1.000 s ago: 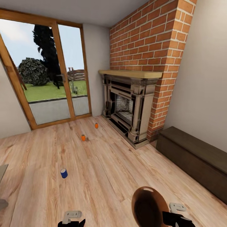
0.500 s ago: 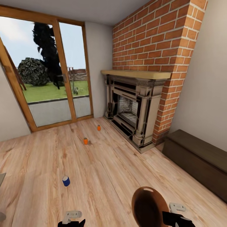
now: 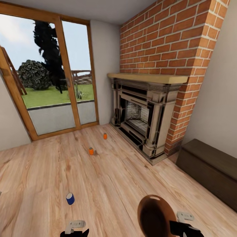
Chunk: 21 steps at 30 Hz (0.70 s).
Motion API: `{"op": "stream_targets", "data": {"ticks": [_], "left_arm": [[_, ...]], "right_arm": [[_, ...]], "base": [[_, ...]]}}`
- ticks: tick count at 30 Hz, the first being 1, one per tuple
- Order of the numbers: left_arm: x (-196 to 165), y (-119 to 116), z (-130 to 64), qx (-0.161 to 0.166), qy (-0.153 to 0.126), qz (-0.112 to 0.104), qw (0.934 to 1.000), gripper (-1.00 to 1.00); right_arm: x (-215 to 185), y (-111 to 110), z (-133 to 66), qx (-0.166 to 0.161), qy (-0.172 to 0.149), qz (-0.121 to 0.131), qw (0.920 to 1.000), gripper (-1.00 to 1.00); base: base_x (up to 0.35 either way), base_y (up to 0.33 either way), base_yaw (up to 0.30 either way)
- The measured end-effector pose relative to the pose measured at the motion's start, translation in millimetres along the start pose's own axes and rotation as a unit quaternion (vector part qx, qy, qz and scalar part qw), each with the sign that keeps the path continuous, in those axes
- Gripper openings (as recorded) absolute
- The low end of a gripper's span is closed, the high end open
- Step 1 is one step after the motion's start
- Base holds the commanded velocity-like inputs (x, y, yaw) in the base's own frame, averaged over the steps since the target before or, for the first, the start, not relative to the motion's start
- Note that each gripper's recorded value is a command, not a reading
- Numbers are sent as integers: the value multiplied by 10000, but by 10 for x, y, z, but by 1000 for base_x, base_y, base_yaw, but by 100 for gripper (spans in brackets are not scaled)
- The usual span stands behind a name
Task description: Put the three can of soda from the living room inside the tash can in the kitchen.
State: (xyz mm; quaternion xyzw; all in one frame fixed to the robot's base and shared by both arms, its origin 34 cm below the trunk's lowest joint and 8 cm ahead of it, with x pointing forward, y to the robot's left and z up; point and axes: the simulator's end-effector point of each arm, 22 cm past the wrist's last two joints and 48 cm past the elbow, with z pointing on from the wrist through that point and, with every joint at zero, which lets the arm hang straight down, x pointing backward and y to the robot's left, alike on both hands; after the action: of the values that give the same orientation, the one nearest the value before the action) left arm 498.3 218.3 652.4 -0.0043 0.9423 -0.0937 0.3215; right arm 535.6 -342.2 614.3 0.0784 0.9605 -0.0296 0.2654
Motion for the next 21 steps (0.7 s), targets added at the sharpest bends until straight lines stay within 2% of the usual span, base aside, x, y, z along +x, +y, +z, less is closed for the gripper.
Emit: {"op": "stream_targets", "data": {"ticks": [21], "left_arm": [[79, -1, 13, 5, 77, -34, 10000, 100]], "right_arm": [[1, 3, 0, -1, 1, -2, 10000, -100]], "base": [[303, 163, 0]]}}
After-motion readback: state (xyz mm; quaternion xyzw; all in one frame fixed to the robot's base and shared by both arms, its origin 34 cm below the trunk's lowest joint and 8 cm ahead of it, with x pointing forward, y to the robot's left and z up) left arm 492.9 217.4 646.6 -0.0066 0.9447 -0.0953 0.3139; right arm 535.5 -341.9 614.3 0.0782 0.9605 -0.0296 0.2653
